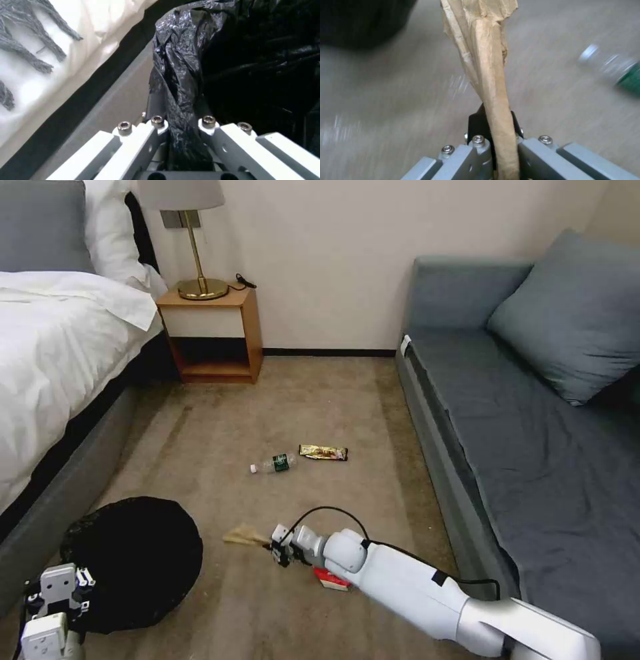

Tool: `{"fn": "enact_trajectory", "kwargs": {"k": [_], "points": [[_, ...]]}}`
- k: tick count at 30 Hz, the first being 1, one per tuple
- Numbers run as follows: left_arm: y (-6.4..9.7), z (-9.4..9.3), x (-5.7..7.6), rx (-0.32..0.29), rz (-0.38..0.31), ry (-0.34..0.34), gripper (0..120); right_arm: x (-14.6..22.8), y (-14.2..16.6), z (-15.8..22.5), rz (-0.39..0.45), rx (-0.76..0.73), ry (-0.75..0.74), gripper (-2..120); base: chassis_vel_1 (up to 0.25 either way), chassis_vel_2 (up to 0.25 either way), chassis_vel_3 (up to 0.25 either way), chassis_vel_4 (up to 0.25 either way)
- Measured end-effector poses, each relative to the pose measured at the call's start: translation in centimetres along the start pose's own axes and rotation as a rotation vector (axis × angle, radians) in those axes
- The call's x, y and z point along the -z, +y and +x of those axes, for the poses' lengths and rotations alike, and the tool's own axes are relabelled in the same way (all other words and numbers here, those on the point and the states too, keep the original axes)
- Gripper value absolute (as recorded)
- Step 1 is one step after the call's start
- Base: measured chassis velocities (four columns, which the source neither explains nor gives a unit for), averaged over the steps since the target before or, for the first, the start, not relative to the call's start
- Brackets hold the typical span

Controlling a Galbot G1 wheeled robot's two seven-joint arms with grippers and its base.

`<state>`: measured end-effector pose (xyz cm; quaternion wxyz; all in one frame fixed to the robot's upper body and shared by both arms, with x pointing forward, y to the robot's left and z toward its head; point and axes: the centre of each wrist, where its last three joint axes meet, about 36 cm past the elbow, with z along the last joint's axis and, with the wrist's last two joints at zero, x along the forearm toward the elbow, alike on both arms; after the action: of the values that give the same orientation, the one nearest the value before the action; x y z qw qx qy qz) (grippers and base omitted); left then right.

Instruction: Pick up the trash bin, then pick up the garbage on the floor and place it into the trash bin.

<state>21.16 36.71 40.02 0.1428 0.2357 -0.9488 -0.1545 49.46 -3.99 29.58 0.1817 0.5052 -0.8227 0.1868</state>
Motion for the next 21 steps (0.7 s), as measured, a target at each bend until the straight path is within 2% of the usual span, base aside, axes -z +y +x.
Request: {"fn": "enact_trajectory", "kwargs": {"k": [1,2,5,6,7,9,11,12,15,17,18,21], "points": [[0.1,0.2,0.0,-0.003,-0.002,0.003,3,1.0,-0.7,0.6,-0.037,-0.029,-0.049,0,0.0,0.0,0.0,0.0],[0.1,0.2,0.0,-0.003,-0.002,0.003,3,1.0,-0.7,0.6,-0.037,-0.029,-0.049,0,0.0,0.0,0.0,0.0],[0.4,0.5,0.3,-0.008,-0.007,-0.003,3,4.3,-1.9,2.6,-0.186,-0.06,-0.209,0,0.0,0.0,0.0,0.0],[0.4,0.5,0.3,-0.008,-0.007,-0.003,3,4.3,-1.9,2.6,-0.186,-0.06,-0.209,0,0.0,0.0,0.0,0.0],[0.4,0.5,0.5,-0.009,-0.005,-0.008,3,5.3,-1.9,3.2,-0.226,-0.057,-0.252,0,0.0,0.0,0.0,0.0],[0.4,0.4,0.9,-0.014,0.006,-0.016,3,7.7,-1.3,4.5,-0.324,-0.026,-0.33,0,0.0,0.0,0.0,0.0],[0.0,0.3,1.5,-0.023,0.024,-0.028,3,10.5,0.7,6.0,-0.425,0.054,-0.396,0,0.0,0.0,0.0,0.0],[0.0,0.3,1.5,-0.023,0.024,-0.028,3,10.5,0.7,6.0,-0.425,0.054,-0.396,0,0.0,0.0,0.0,0.0],[-0.7,0.2,2.4,-0.039,0.046,-0.047,3,12.9,4.0,7.5,-0.494,0.168,-0.456,0,0.0,0.0,0.0,0.0],[-0.7,0.2,2.4,-0.039,0.046,-0.047,3,12.9,4.0,7.5,-0.494,0.168,-0.456,0,0.0,0.0,0.0,0.0],[-1.2,0.1,3.0,-0.048,0.06,-0.061,3,13.5,5.9,7.6,-0.514,0.214,-0.471,0,0.0,0.0,0.0,0.0],[-1.9,0.1,3.6,-0.059,0.076,-0.07,3,13.2,7.7,6.7,-0.509,0.234,-0.463,0,0.0,0.0,0.0,0.0]]}}
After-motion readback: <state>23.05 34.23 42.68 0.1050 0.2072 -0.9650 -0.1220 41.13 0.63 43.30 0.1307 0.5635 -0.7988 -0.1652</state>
